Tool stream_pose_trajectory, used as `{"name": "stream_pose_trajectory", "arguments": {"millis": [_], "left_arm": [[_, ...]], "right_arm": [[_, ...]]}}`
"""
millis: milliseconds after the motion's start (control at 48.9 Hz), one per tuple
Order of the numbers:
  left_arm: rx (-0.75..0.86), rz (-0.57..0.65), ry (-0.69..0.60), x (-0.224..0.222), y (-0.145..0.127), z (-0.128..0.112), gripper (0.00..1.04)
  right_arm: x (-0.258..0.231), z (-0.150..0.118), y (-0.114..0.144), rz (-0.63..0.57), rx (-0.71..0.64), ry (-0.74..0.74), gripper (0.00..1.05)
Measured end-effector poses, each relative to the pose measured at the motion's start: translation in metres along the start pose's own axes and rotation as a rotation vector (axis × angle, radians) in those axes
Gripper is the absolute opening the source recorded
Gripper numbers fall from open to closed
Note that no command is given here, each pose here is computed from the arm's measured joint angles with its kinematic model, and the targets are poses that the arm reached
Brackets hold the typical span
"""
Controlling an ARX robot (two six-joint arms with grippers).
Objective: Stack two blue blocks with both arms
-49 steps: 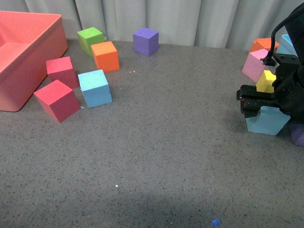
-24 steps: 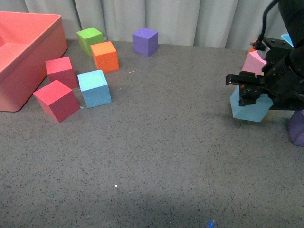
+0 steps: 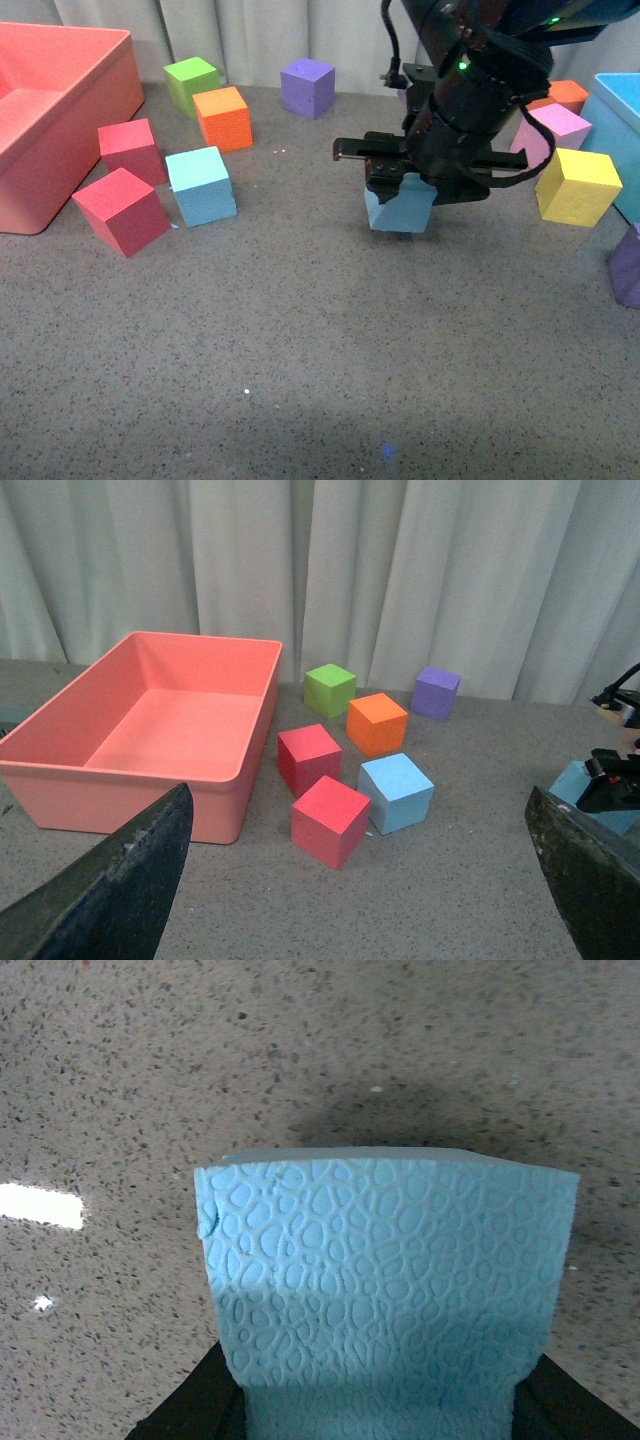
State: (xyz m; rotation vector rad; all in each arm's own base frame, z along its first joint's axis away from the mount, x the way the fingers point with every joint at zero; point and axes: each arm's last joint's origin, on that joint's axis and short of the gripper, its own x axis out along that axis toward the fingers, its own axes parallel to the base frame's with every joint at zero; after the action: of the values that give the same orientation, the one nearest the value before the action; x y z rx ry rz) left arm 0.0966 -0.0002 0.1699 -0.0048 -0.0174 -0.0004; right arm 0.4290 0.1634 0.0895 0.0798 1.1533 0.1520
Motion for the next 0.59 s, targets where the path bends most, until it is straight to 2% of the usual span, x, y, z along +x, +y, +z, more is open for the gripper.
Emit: {"name": "stream_pose_trajectory", "arguments": {"millis": [102, 286, 532, 593], "left_arm": [[0.000, 0.000, 0.000, 0.000, 0.000, 0.000, 0.98], [0.000, 0.000, 0.000, 0.000, 0.000, 0.000, 0.98], [0.000, 0.000, 0.000, 0.000, 0.000, 0.000, 0.98], [0.000, 0.000, 0.000, 0.000, 0.000, 0.000, 0.98]], "right_arm": [[0.008, 0.003, 0.013, -0.007, -0.011, 0.021, 0.43], [0.015, 0.005, 0.019, -0.032, -0.009, 0.040, 0.42], [0.008, 0.009, 0.022, -0.002, 0.015, -0.027, 0.86], [0.001, 0.009, 0.022, 0.015, 0.019, -0.058, 0.93]]}}
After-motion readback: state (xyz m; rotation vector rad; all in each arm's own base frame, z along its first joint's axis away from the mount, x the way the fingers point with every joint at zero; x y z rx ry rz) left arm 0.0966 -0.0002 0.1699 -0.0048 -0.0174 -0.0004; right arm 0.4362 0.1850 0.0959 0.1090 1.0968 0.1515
